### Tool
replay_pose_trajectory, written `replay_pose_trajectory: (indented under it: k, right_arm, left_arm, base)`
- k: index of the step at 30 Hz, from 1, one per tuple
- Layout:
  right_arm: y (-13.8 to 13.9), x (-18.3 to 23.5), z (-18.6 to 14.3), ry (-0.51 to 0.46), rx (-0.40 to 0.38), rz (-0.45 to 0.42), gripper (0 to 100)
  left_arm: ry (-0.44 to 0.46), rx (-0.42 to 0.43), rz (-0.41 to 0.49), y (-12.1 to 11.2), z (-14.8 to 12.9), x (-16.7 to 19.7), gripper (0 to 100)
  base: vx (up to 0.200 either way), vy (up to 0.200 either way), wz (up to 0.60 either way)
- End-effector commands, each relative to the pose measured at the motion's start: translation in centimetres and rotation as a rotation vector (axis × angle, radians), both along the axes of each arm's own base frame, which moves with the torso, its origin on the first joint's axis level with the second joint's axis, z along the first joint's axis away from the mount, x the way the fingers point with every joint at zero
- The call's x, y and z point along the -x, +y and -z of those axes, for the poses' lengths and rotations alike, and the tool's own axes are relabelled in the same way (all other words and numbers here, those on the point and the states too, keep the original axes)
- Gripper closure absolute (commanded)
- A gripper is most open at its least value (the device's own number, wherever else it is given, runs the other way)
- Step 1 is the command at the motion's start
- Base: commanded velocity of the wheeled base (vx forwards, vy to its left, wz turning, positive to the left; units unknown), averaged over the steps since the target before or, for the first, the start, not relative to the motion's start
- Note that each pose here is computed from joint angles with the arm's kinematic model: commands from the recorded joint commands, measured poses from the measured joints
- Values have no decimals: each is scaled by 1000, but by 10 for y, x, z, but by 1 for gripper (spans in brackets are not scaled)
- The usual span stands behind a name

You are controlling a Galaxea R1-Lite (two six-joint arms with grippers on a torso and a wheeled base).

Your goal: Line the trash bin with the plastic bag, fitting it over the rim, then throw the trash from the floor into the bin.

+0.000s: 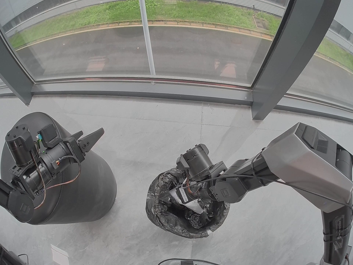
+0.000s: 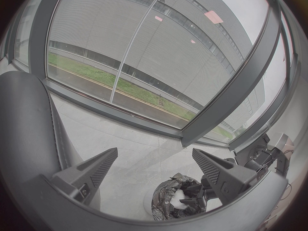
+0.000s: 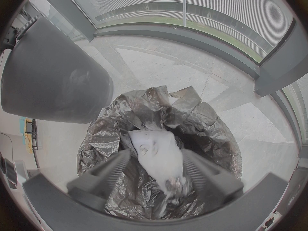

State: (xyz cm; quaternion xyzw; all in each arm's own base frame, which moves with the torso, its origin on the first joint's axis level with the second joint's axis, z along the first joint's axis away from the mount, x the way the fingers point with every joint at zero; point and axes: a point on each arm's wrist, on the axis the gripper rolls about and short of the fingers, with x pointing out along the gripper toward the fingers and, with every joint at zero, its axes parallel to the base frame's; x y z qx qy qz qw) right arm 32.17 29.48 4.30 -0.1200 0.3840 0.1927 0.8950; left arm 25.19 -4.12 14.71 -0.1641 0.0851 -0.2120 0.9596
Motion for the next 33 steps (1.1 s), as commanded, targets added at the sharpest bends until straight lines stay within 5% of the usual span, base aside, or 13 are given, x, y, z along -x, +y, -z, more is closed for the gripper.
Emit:
replay_pose_trajectory:
  k: [1,20,33]
  right_arm:
    - [0,0,-1,-12,-5,5,0]
    - [10,10,-19,-90,-101,19,0]
    - [26,39,20,63,-134,-29,0]
  left_arm:
    - [1,0,1,0,0,0,0]
    - [0,0,1,0,0,0,0]
    - [-3,1,-1,0,-1,0,0]
  base:
    - [0,0,0]
    - [0,0,0]
    - [0,0,0]
